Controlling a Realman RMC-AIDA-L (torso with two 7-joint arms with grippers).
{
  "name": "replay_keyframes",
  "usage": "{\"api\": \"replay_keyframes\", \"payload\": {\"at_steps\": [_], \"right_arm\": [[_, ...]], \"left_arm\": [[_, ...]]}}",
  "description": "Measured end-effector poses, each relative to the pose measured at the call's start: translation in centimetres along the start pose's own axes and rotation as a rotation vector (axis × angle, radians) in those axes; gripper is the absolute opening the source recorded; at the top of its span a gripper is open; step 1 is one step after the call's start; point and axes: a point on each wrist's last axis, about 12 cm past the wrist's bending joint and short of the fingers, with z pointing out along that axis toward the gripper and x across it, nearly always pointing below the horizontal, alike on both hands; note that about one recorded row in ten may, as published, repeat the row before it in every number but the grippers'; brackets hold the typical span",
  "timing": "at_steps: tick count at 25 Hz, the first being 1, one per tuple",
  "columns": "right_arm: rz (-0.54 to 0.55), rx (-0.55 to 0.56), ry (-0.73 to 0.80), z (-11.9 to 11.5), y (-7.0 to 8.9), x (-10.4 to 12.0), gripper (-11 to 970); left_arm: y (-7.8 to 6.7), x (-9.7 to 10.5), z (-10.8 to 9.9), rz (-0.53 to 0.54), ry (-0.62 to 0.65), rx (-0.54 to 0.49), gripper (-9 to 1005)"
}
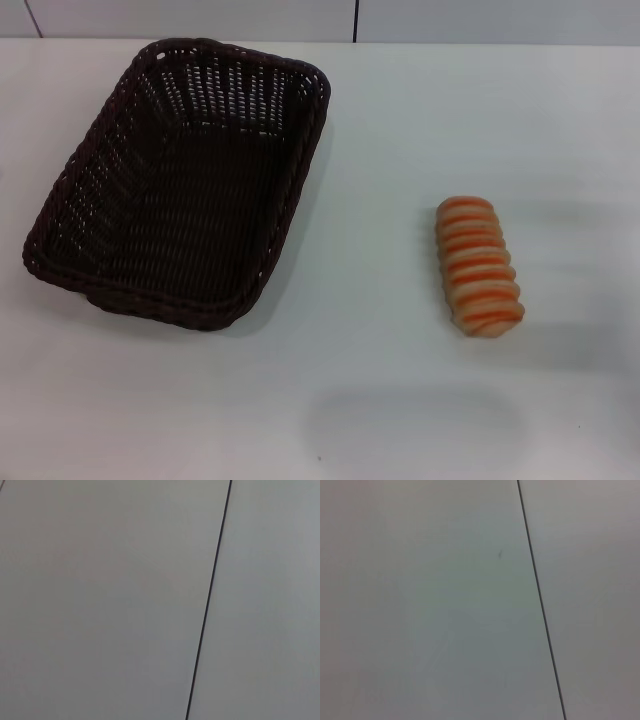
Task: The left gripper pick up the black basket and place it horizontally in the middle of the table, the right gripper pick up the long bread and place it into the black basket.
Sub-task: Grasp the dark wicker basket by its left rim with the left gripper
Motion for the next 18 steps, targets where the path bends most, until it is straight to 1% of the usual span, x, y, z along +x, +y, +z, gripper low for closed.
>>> {"api": "replay_keyframes", "payload": {"at_steps": [18], "right_arm": [[-0.001, -0.003, -0.006, 0.23, 0.07, -0.08, 581]], "left_arm": [[-0.22, 0.06, 0.20, -0.017, 0.001, 0.011, 816]]}}
